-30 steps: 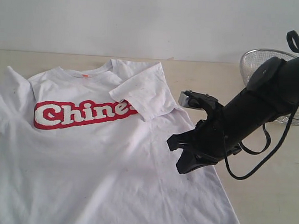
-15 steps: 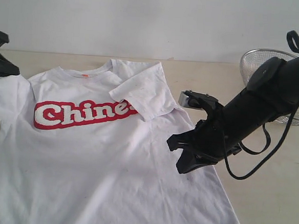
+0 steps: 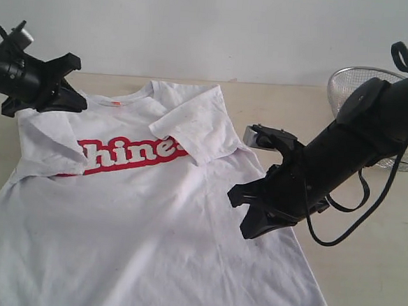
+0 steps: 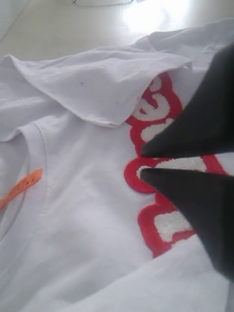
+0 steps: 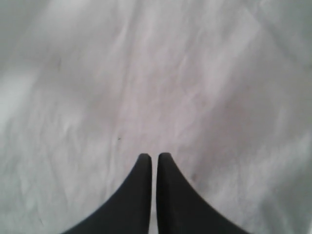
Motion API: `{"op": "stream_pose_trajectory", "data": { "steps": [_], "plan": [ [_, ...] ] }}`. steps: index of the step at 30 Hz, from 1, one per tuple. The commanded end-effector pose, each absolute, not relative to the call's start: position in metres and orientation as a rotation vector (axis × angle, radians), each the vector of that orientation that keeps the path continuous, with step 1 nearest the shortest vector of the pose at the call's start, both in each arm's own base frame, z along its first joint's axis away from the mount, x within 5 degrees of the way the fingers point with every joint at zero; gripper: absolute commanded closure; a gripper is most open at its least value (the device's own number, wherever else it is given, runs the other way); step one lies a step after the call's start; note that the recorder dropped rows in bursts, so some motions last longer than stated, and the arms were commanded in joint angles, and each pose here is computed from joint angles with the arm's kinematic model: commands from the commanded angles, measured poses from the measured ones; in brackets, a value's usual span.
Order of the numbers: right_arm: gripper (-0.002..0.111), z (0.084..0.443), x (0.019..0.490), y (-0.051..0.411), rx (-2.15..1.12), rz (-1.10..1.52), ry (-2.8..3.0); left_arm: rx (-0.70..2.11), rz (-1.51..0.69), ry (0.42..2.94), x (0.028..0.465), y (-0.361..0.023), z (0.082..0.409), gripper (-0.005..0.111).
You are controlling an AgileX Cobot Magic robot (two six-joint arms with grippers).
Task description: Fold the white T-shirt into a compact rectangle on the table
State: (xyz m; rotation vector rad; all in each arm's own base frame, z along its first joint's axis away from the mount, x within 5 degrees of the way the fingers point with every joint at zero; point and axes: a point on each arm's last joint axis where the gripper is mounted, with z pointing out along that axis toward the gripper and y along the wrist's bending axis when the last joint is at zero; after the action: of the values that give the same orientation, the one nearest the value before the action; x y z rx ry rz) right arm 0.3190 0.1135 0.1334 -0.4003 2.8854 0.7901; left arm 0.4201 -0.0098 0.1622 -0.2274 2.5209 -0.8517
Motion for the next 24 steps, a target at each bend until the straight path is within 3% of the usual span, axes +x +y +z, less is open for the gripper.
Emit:
{"op": "stream_pose_trajectory", "data": {
  "steps": [1,4,6,14,24],
  "plan": [
    [0.109,0.135,0.318,0.114,-0.414,0.8,2.878,-0.248,-0.857,2.521,0.423,-0.013,0.158,0.08],
    [0.109,0.135,0.318,0.114,-0.413,0.798,2.877,-0.247,-0.855,2.518,0.423,-0.013,0.159,0.057],
    [0.109,0.135,0.318,0.114,-0.413,0.798,2.877,-0.235,-0.84,2.502,0.423,-0.01,0.165,0.048],
    [0.109,0.135,0.318,0.114,-0.413,0.798,2.877,-0.35,-0.657,2.391,0.424,0.042,0.192,0.049],
    [0.109,0.135,0.319,0.114,-0.408,0.787,2.871,-0.5,-0.523,2.373,0.422,0.083,0.184,0.049]
  ]
}}
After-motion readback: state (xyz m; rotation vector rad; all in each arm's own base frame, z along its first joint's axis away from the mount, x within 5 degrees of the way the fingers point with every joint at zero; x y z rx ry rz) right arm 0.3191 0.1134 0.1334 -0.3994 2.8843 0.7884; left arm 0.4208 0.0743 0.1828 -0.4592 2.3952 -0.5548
